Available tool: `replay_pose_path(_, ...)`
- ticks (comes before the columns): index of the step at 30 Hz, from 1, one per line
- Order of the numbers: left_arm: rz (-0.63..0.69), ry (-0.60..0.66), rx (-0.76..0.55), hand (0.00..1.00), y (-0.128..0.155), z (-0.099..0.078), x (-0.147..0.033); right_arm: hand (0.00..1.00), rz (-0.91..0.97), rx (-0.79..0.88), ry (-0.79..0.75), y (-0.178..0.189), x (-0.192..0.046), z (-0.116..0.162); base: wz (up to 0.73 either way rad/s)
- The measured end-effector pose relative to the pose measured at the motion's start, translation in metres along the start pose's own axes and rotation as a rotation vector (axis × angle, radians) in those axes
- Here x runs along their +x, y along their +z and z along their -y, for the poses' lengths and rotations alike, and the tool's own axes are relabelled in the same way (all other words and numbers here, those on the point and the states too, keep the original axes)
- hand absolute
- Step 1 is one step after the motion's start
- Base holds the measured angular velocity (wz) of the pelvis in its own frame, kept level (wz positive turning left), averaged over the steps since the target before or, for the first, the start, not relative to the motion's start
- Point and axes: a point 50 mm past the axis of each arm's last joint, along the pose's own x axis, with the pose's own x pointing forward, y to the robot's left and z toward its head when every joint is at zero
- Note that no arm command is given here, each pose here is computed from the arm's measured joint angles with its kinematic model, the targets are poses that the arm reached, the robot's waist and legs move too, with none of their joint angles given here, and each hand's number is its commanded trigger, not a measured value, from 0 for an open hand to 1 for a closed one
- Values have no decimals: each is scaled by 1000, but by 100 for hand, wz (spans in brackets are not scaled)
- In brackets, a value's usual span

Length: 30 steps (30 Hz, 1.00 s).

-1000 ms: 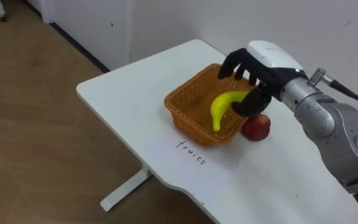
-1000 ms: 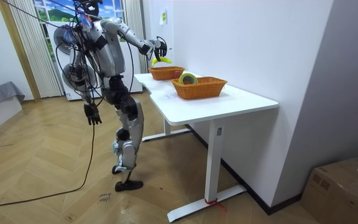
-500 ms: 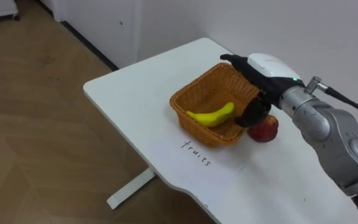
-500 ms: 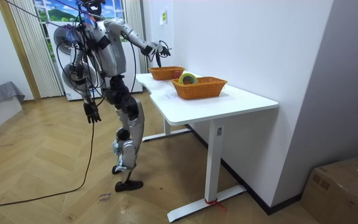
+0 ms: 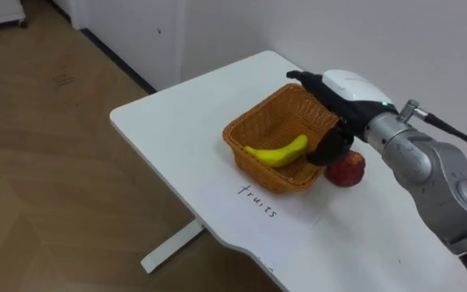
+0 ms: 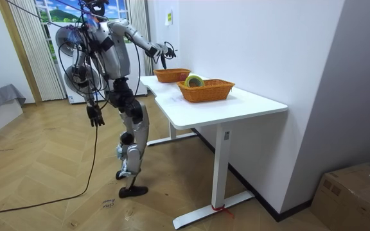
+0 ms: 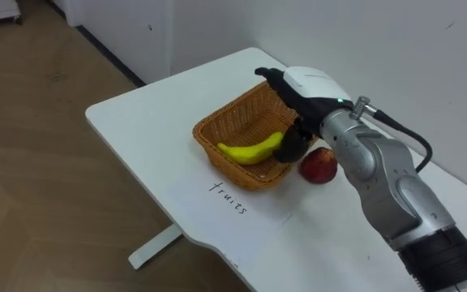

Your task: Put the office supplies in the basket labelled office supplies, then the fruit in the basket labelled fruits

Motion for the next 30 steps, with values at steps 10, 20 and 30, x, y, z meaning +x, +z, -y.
replay_pose_path(10, -1, 11, -7, 0, -1, 0, 0, 0, 15, 35, -20, 2, 0, 2, -2)
replay_pose_path(20, -1, 9, -15, 0, 0, 10, -1, 0, 40, 254, -141, -5, -5, 17, -1)
replay_pose_path(30, -6, -14, -29, 0, -2, 25, -2, 0, -65, 473, -253, -36, -22, 5, -3)
